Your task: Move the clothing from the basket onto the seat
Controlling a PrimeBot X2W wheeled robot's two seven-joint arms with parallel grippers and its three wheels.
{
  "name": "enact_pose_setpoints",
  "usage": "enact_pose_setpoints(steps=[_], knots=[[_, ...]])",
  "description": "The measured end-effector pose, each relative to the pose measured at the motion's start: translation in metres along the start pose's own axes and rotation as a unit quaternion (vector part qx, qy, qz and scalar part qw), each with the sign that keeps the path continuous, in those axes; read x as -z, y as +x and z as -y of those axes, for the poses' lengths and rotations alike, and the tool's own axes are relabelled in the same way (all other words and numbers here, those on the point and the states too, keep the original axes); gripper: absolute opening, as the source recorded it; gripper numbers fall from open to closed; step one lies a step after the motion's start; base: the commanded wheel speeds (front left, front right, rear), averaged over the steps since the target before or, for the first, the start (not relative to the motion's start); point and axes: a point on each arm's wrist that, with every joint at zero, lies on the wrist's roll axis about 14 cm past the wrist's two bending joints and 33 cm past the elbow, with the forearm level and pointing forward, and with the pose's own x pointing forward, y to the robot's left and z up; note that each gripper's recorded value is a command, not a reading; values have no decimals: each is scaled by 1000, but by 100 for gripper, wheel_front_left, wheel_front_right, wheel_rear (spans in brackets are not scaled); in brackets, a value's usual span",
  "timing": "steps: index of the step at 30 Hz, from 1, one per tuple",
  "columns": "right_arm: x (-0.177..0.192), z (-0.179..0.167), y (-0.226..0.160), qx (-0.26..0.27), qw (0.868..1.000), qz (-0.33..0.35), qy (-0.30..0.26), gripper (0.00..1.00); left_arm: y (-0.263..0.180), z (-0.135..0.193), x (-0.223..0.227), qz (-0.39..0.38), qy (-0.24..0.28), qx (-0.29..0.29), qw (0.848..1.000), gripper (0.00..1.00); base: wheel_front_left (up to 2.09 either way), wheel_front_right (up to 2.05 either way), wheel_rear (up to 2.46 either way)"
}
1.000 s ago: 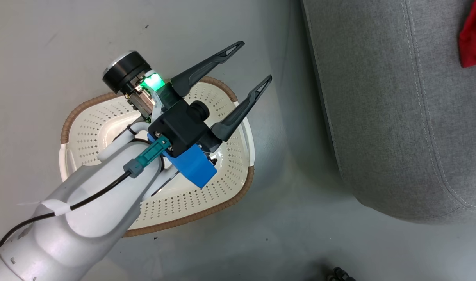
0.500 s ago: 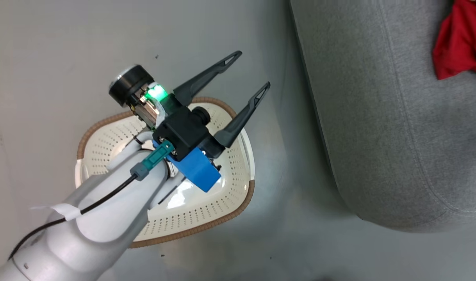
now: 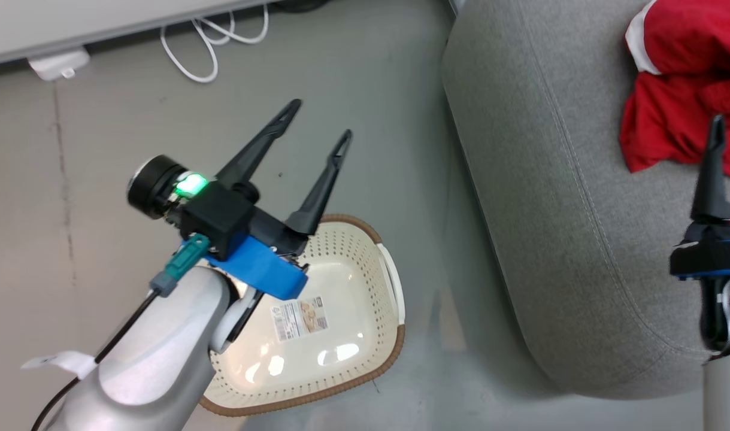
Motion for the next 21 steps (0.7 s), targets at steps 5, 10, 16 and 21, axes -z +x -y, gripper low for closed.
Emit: enact_pose_setpoints(steps=[5,10,16,21], knots=[[-24,-36,-7,-48,998,31,24,100,-27,-24,-22,14,6,-69,998,100,0,0,0],[-44,-72,-16,-96,993,54,49,100,-61,-43,-40,25,15,-135,990,100,0,0,0],[-61,-111,-30,-148,983,72,78,100,-109,-61,-53,31,24,-212,977,100,0,0,0],[-67,-133,-47,-177,977,73,97,100,-154,-71,-59,32,27,-274,961,100,0,0,0]])
